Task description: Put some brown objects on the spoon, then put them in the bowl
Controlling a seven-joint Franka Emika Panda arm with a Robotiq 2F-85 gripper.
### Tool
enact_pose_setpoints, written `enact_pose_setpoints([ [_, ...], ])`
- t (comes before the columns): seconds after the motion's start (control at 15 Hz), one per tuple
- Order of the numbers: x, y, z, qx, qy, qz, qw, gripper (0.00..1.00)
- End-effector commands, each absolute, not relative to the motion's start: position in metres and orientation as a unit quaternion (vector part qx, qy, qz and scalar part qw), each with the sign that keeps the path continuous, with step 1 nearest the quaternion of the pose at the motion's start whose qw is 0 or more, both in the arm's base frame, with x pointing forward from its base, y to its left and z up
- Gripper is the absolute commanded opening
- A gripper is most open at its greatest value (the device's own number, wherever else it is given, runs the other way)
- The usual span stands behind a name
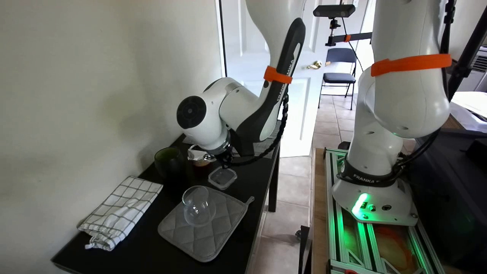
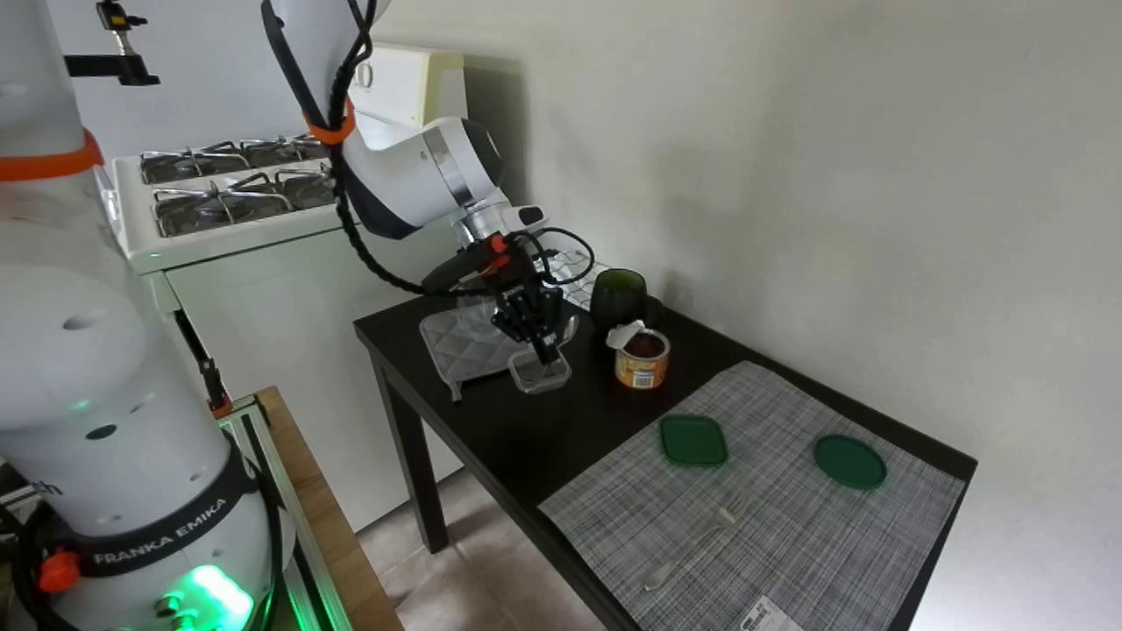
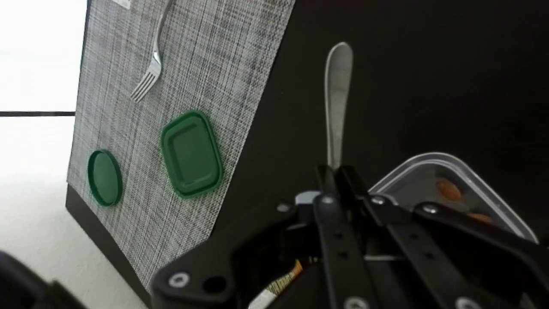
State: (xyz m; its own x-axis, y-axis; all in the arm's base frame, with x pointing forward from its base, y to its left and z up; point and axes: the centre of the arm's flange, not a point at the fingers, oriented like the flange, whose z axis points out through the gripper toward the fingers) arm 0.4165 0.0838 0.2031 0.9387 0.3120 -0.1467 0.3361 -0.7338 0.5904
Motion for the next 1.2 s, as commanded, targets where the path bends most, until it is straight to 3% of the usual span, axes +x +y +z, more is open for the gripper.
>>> enact_pose_setpoints([
  [0.0,0.428,0.064,0.218,0.950,0.156,-0.046,0.267,0.02],
  [0.6,0.457,-0.015,0.225,0.985,0.071,-0.114,0.112,0.02],
  [1.13,0.451,-0.059,0.205,0.990,0.014,-0.142,0.004,0.02],
])
